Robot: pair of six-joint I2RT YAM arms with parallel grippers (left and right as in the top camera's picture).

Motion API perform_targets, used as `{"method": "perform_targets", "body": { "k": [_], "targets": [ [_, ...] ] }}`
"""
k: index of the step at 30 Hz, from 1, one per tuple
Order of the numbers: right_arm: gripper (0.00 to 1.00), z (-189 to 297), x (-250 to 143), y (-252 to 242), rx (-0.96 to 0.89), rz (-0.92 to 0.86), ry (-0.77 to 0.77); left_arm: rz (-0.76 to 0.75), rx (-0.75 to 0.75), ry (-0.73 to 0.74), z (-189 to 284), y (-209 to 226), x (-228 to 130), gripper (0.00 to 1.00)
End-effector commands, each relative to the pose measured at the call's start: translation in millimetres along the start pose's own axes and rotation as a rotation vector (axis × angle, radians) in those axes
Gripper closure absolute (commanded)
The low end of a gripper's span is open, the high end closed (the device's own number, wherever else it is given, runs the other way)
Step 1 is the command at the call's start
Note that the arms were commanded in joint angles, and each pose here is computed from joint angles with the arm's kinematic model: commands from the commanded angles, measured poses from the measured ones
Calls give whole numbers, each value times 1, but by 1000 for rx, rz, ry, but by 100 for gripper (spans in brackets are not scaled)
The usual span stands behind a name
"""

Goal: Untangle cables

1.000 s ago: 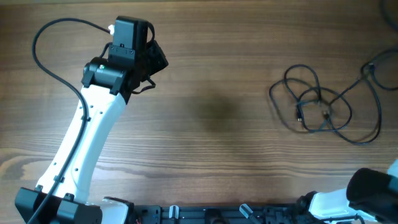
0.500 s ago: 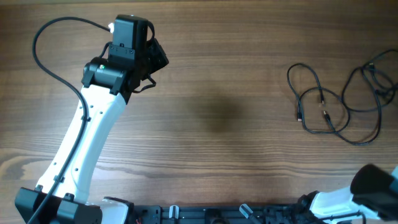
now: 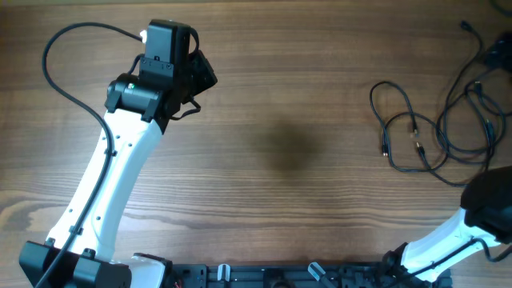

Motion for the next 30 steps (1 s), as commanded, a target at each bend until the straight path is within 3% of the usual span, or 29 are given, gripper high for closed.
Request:
{"method": "perform_targets", "body": {
  "k": [1, 8, 21, 30],
  "targets": [
    [12, 7, -9, 42, 93, 186, 42, -12, -12, -9, 7, 0, 3, 66],
    [10, -26, -31, 88, 160, 313, 200, -11, -3, -1, 7, 1, 1, 66],
    [15, -125, -89, 88, 180, 306, 409, -11, 1, 3, 7, 2, 1, 65],
    [54, -179, -128, 70, 43, 236, 440, -11, 1, 3, 7, 2, 1, 62]
  ]
}}
Point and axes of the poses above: each gripper's point midway between its finger pads, its own z axis back along the fingers, its own y axis along the line the jaws close on, x = y × z, the point moved 9 cm from there along z, back along the fingers, and after that the axes turned 7 degrees about z, right-handed, at the moved point
